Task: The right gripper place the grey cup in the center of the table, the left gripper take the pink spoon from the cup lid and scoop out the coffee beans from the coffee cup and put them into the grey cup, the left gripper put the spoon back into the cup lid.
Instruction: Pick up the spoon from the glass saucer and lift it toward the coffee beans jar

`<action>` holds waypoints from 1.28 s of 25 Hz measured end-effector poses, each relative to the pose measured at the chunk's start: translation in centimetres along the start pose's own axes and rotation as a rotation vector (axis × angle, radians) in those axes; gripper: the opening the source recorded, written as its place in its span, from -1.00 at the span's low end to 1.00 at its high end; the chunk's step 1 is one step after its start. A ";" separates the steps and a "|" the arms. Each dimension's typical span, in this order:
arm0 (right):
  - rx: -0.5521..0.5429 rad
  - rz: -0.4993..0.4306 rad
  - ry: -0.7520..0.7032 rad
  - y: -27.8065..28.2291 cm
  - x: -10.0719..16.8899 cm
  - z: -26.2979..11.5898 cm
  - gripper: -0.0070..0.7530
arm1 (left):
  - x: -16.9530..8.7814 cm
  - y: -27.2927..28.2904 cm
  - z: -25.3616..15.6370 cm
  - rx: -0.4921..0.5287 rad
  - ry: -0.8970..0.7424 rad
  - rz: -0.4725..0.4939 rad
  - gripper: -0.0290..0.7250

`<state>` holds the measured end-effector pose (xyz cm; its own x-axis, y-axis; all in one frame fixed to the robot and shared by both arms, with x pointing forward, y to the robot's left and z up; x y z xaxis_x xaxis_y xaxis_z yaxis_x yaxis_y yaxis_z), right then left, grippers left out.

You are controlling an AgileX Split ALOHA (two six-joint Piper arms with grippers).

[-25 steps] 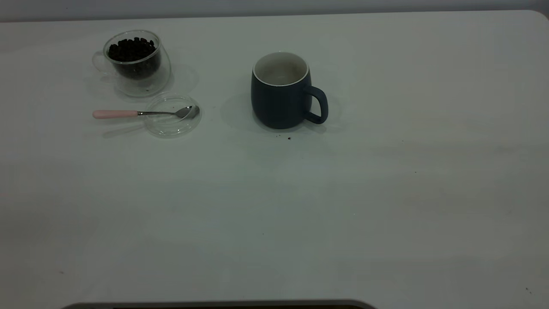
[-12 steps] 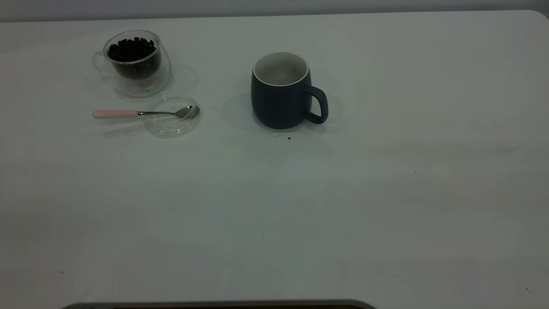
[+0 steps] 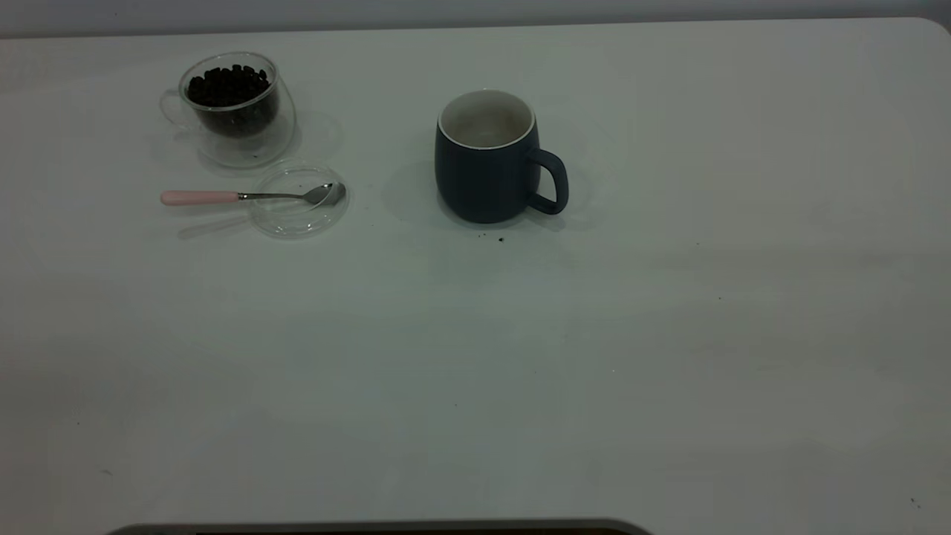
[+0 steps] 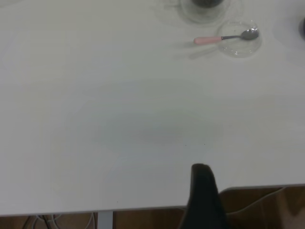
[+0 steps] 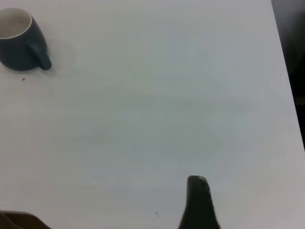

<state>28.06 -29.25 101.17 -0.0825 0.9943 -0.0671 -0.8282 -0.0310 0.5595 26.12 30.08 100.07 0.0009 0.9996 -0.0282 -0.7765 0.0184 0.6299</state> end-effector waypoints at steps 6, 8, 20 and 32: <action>0.000 0.000 0.000 0.0 0.0 0.0 0.57 | 0.0 0.0 0.0 0.000 0.000 0.000 0.64; 0.000 0.000 0.000 0.0 0.0 0.0 0.57 | 0.0 0.0 0.0 0.000 0.000 -0.001 0.64; 0.000 0.000 0.000 0.0 0.0 0.0 0.57 | -0.8 -0.3 3.8 -0.033 0.068 -0.047 0.64; 0.000 0.000 -0.001 0.0 0.0 0.0 0.57 | -3.4 -7.2 13.3 0.049 -0.063 -0.210 0.64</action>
<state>28.06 -29.25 101.16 -0.0822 0.9944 -0.0665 -0.8281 -0.0310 0.5598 40.06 26.82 105.99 0.1995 0.9731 -0.1148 -0.7238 0.2253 0.6522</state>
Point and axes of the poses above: a point on each arm's last joint axis where the gripper is mounted, y pointing back along that axis away from the gripper, x along the wrist's bending axis when the last joint is at zero, z = x × y, the point moved 5 cm from there along -y, pointing out along that axis toward the gripper, and after that the axes turned 3 degrees about y, right-handed, at the moved point
